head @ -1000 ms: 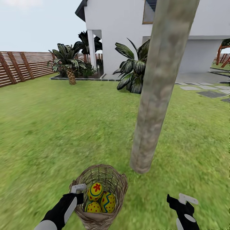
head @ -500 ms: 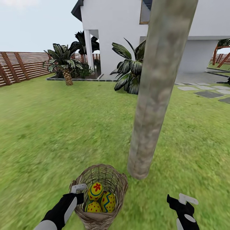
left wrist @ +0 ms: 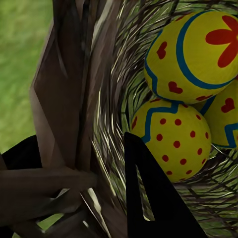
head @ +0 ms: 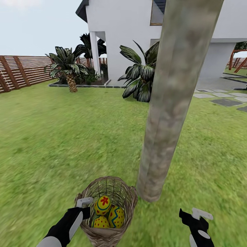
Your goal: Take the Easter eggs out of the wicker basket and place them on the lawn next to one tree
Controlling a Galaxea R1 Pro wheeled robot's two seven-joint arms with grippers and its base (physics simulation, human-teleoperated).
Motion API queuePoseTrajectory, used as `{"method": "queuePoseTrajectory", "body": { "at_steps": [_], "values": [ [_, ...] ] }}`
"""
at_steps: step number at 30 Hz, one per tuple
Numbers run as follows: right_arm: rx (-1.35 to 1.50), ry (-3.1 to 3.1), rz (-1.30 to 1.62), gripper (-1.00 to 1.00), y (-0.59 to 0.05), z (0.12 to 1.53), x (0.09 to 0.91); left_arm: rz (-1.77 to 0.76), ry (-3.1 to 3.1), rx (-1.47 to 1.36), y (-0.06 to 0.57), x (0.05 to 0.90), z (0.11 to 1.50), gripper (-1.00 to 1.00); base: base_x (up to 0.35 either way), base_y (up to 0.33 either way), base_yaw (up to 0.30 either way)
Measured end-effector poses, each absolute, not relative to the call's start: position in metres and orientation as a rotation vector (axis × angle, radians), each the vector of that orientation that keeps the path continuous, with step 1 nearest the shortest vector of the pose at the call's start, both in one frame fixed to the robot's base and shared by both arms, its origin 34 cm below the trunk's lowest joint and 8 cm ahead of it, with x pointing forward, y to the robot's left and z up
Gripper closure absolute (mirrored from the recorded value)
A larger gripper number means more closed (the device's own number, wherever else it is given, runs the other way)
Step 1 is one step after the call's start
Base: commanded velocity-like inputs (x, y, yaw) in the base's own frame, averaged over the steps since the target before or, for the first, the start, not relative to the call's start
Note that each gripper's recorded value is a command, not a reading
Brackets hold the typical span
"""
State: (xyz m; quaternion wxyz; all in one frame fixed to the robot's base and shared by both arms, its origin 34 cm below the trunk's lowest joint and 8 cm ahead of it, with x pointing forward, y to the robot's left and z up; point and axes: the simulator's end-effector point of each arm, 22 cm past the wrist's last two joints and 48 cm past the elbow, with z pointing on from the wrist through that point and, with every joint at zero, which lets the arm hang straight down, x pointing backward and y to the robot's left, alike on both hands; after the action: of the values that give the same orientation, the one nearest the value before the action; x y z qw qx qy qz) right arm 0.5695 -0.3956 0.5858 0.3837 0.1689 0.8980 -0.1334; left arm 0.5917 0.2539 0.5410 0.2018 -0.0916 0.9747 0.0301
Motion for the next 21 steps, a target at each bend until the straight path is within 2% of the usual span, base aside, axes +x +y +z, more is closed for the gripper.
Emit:
{"method": "queuePoseTrajectory", "body": {
  "at_steps": [21],
  "values": [
    [0.429,2.33,-0.319,-1.0,-0.382,0.537,0.558,0.063,2.721,-0.251,0.242,0.59,0.507,1.0,0.0,0.0,0.0]
  ]
}}
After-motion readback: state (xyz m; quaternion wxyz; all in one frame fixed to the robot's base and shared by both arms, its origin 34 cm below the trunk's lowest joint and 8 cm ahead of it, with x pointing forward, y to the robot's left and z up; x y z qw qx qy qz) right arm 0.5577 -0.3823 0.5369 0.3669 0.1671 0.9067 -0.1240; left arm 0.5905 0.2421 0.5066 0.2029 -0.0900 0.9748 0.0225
